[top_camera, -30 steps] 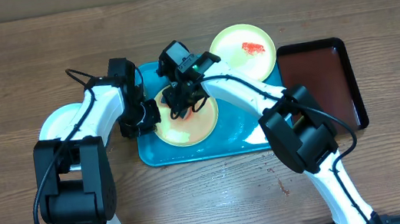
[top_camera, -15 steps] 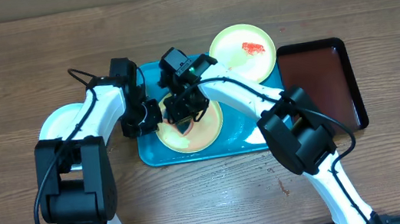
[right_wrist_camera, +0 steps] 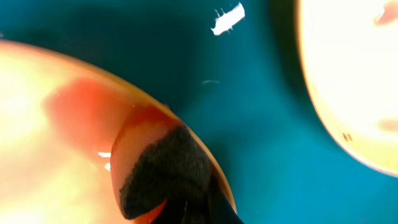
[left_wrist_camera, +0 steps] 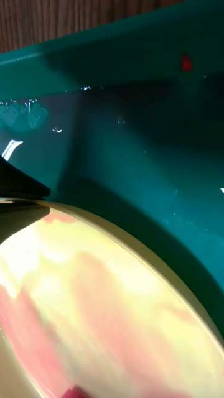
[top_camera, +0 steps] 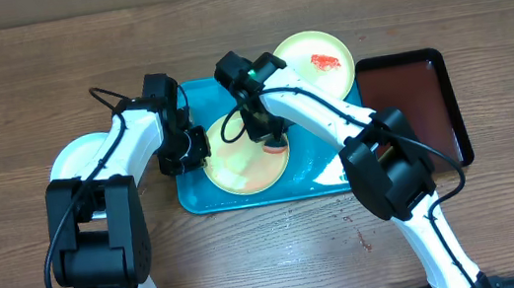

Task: Clean dirty plates on tray and stack at the side
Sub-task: 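Scrub the yellow plate with the sponge while left gripper holds it, then lift the sponge back toward the dark tray with right gripper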

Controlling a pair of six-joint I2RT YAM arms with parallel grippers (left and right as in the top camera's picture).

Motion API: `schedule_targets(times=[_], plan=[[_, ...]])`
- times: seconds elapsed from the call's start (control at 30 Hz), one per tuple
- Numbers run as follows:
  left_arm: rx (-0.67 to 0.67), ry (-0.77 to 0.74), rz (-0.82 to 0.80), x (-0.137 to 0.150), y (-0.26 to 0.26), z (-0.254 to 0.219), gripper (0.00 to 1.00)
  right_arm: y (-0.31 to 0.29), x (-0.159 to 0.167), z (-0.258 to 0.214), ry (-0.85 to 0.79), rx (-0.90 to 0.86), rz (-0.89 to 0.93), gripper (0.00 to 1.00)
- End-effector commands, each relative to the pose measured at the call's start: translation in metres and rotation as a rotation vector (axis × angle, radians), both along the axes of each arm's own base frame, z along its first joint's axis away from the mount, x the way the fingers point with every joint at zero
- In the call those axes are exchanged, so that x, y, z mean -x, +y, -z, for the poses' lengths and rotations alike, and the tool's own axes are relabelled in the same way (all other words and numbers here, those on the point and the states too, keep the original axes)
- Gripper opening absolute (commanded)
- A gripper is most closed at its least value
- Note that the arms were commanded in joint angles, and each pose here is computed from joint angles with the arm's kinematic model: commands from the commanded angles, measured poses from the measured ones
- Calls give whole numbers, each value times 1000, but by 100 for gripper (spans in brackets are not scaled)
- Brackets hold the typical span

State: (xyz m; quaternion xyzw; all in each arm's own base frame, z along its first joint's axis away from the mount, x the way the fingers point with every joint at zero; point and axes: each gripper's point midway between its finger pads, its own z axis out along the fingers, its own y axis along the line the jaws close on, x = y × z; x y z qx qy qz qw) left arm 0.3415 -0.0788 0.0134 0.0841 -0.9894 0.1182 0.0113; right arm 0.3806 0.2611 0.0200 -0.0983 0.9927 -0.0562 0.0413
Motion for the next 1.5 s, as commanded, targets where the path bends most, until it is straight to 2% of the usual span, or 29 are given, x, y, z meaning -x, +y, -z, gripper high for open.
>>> schedule_targets(times=[0.0,0.13,0.37,0.63,0.8,0.97,1.23,1.47], plan=[[-38,9,6,2,9,4,4,-23,-6,1,-25,103,48,4],[-34,11,7,2,8,4,4,-14,15,3,70,70,8,4],[-27,10,7,2,7,3,4,50,53,1,271,-270,-186,4],[0,11,11,2,2,2,4,99,63,4,293,-493,-230,4],[-1,7,11,1,2,2,4,109,54,4,259,-538,-201,4],[-1,6,11,1,3,2,4,103,35,-18,215,-563,-184,4],[-1,-13,56,0,3,0,4,55,-15,-113,25,-655,-105,4],[-31,-93,72,-10,7,-19,4,-24,-35,-197,-158,-659,10,4]])
